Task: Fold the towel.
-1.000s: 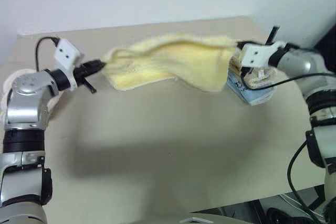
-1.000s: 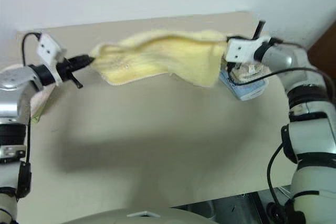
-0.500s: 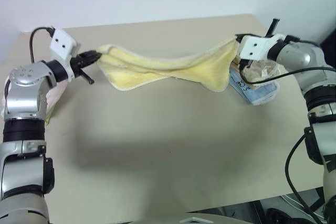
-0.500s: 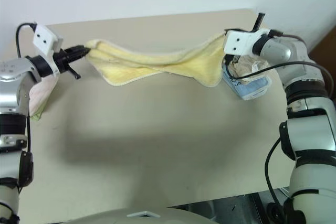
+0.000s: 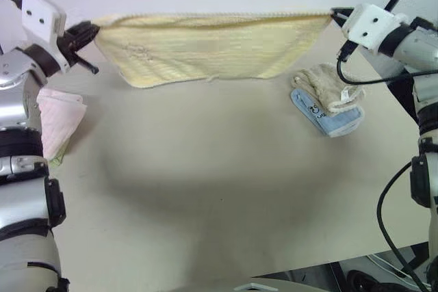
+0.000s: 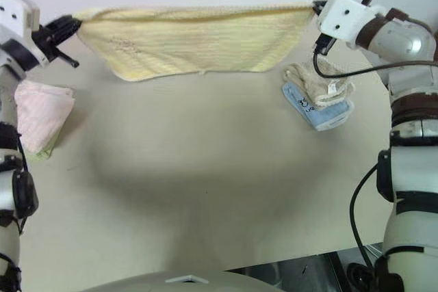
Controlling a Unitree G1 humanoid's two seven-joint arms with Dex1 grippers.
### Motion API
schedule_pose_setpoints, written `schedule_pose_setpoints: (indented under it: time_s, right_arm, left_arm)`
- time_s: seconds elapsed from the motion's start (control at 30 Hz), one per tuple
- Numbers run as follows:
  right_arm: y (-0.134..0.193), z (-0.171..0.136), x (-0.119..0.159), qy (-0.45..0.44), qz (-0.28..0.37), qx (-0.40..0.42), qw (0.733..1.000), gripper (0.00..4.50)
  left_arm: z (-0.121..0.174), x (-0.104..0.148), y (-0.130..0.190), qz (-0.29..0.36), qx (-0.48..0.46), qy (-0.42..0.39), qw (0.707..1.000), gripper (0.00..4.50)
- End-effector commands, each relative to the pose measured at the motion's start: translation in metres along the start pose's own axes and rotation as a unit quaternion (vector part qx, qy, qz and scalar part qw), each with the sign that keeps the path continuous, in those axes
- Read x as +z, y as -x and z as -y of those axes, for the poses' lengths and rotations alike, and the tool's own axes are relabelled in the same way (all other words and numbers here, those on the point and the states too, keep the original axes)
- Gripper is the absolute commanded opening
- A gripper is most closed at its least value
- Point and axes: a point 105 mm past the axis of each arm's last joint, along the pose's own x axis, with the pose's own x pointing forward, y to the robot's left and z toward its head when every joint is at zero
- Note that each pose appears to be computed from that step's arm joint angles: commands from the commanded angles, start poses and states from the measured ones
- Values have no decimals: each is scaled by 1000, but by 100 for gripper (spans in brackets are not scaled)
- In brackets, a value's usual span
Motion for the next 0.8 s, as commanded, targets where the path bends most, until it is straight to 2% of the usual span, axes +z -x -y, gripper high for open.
schedule_pose_setpoints:
  time_s: [0.03,0.17,0.33,0.6,0.8]
  right_arm:
    - [30,-30,8,-60,19,96,993,9]
    - [62,-92,19,-139,9,238,961,9]
    - [78,-117,30,-197,0,297,934,9]
    - [90,-126,31,-218,-13,346,912,9]
    - [54,-117,21,-180,-9,285,941,9]
  left_arm:
    - [26,1,37,-23,-101,14,995,0]
    - [50,-35,74,-130,-157,43,978,0]
    - [65,-52,95,-191,-191,46,962,0]
    - [69,-50,104,-201,-194,59,958,0]
    - [58,-63,87,-203,-140,57,967,0]
